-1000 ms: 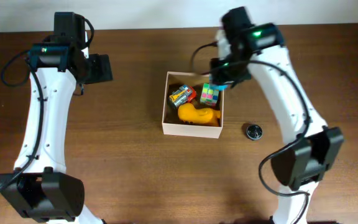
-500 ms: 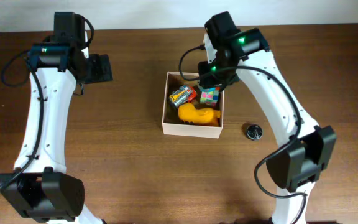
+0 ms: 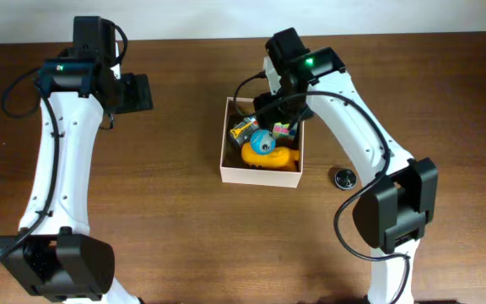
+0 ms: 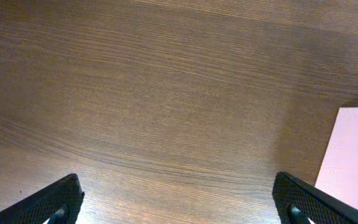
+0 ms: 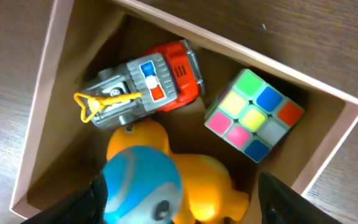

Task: Pack container
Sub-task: 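Carry the blue ball into the box and release it, then move the right gripper to the black puck and grasp it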

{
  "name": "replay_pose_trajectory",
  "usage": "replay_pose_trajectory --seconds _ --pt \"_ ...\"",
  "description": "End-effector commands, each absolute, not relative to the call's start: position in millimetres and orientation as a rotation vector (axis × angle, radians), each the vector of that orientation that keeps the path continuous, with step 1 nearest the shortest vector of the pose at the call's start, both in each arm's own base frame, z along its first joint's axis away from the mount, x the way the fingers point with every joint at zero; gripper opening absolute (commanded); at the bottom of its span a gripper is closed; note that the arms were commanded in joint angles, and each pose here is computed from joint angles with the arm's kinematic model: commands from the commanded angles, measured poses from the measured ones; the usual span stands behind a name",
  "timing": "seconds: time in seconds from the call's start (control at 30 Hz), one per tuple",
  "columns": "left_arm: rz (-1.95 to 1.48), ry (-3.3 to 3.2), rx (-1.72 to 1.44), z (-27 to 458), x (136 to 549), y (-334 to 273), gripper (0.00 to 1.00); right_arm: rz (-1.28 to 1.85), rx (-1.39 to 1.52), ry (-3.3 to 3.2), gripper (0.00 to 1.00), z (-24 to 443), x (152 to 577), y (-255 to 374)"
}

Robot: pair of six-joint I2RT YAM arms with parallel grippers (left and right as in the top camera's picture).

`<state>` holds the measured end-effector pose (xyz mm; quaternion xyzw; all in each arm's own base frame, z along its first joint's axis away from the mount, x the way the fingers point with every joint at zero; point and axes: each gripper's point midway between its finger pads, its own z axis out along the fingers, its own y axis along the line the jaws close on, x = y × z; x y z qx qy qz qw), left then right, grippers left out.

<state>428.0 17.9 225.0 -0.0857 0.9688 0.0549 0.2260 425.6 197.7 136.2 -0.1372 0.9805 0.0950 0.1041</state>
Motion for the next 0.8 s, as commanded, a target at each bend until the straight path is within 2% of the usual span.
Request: replay_pose_trajectory --seconds 0.0,0.13,0.3,0.33,0.37,0.43,0.5,0.6,0.77 --pt "0.141 2.651 -0.249 232 428 18 0.99 0.266 -0.328 2.824 0.72 180 428 166" --pt "0.141 2.651 -0.249 232 428 18 0.99 0.258 -0.111 2.828 0.71 216 415 106" --pt "0.141 2.651 -0.250 232 428 18 0.99 0.294 0.062 2.878 0.69 226 396 59" --pt "0.141 2.651 -0.249 232 428 18 0.99 0.291 0.086 2.887 0.79 225 395 53" --pt "0.141 2.651 -0.249 232 428 18 0.99 0.290 0.095 2.880 0.99 225 397 50" --pt "0.141 2.651 -0.249 232 428 18 0.99 0.290 0.100 2.869 0.96 226 400 48" --pt "0.141 2.651 -0.249 232 428 18 0.99 0.288 0.105 2.901 0.84 221 393 48" --pt "0.141 2.651 -0.249 232 428 18 0.99 0.285 0.119 2.981 0.84 204 379 47" --pt "0.141 2.651 -0.249 232 428 18 0.99 0.271 0.153 3.132 0.80 142 354 45"
